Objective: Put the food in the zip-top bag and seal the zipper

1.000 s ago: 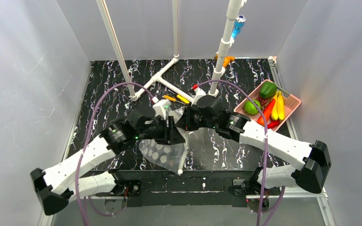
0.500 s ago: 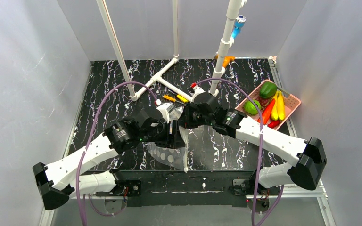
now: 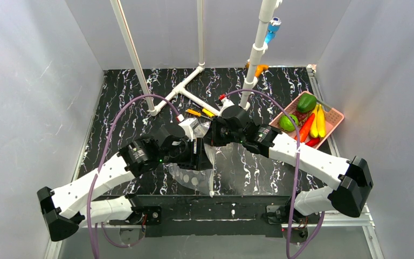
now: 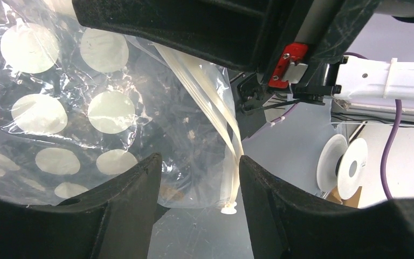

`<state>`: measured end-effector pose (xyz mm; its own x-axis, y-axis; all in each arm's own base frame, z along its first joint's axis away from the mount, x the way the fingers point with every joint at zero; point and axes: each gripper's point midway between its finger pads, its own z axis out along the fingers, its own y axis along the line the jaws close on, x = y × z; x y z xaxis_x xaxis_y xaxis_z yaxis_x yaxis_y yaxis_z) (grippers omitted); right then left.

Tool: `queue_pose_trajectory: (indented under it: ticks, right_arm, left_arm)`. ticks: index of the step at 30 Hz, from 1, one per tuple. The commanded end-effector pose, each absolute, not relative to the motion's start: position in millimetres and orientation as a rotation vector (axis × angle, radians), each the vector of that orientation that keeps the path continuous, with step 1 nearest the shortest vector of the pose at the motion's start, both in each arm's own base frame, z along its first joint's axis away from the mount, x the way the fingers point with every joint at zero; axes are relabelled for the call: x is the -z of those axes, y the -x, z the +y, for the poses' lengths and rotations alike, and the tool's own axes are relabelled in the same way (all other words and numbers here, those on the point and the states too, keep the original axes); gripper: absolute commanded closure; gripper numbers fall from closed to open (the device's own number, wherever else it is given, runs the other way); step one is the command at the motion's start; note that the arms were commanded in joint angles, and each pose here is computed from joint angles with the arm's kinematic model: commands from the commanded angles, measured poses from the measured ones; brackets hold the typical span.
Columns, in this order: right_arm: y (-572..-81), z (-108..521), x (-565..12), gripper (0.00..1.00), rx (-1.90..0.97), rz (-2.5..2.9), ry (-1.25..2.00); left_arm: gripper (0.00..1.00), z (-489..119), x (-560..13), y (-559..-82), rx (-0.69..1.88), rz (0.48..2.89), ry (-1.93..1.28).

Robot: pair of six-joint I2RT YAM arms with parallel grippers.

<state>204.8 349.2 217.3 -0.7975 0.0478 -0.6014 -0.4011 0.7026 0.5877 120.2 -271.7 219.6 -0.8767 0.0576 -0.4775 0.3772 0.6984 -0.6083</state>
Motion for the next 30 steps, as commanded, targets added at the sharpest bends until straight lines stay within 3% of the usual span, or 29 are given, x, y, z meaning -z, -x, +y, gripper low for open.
queue_pose_trajectory:
  ticks: [1,13,30]
  right_arm:
    - [-209.5,357.5,-237.9,0.92,-1.042,2.262,0.260]
    - [-212.0,351.3,-235.7,0.92,-1.022,2.298,0.145]
    - [-212.1,349.2,-226.8,0.96,-1.005,2.346,0.010]
  left_arm:
    - [0.46,-274.1,-217.1,-117.8,1.038,2.488,-0.342]
    - [0.58,-265.9,-198.9,-126.0,0.913,2.540,-0.287]
    - [0.43,-273.5,-212.5,-126.9,0.962,2.491,-0.301]
